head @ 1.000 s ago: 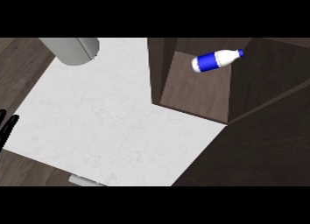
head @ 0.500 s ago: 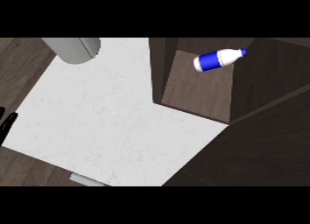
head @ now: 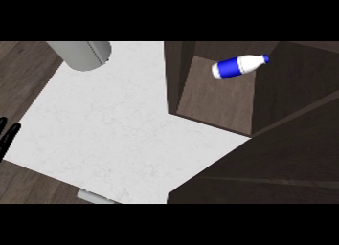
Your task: Pick up the bottled water, place it into the cabinet and close the cabinet
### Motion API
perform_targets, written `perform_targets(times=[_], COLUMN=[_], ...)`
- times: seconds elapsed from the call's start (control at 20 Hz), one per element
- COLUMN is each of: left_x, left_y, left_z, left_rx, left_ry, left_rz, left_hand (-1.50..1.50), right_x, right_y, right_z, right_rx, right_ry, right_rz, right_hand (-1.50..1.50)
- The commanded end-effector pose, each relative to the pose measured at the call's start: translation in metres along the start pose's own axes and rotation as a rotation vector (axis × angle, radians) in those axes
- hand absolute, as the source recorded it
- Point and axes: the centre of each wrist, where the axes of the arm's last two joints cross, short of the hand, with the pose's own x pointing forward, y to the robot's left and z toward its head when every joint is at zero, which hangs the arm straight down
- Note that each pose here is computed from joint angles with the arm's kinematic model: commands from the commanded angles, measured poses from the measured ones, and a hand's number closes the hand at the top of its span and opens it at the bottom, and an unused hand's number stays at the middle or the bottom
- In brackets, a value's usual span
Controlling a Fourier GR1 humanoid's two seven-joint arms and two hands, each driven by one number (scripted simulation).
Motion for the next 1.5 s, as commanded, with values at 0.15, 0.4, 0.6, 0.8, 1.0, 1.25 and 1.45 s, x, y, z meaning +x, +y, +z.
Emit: perform_targets(times=[0.15, 0.4, 0.6, 0.8, 1.0, 1.25, 1.45], left_x=[-0.004, -0.003, -0.004, -0.003, -0.003, -0.002, -0.001], left_y=[0.005, 0.007, 0.009, 0.014, 0.019, 0.019, 0.020], left_z=[0.003, 0.003, 0.005, 0.008, 0.013, 0.015, 0.025], left_rx=[0.014, 0.016, 0.038, 0.050, 0.077, 0.081, 0.076], left_ry=[0.014, 0.013, 0.015, -0.001, -0.004, -0.022, 0.002], left_rz=[0.010, 0.003, 0.005, 0.006, -0.002, 0.010, 0.017], left_hand=[-1.50, -1.50, -1.50, -1.50, -1.50, -1.50, -1.50], right_x=[-0.014, -0.020, -0.010, 0.001, 0.011, 0.013, -0.002], right_y=[-0.029, -0.048, -0.070, -0.098, -0.126, -0.149, -0.155], right_z=[-0.046, -0.084, -0.124, -0.156, -0.181, -0.203, -0.201], right_rx=[-0.099, -0.107, -0.236, -0.392, -0.536, -0.642, -0.731], right_ry=[0.106, 0.149, 0.149, 0.162, 0.166, 0.169, 0.173], right_rz=[-0.015, -0.057, -0.065, -0.084, -0.091, -0.152, -0.256], right_hand=[1.50, 1.50, 1.50, 1.50, 1.50, 1.50, -1.50])
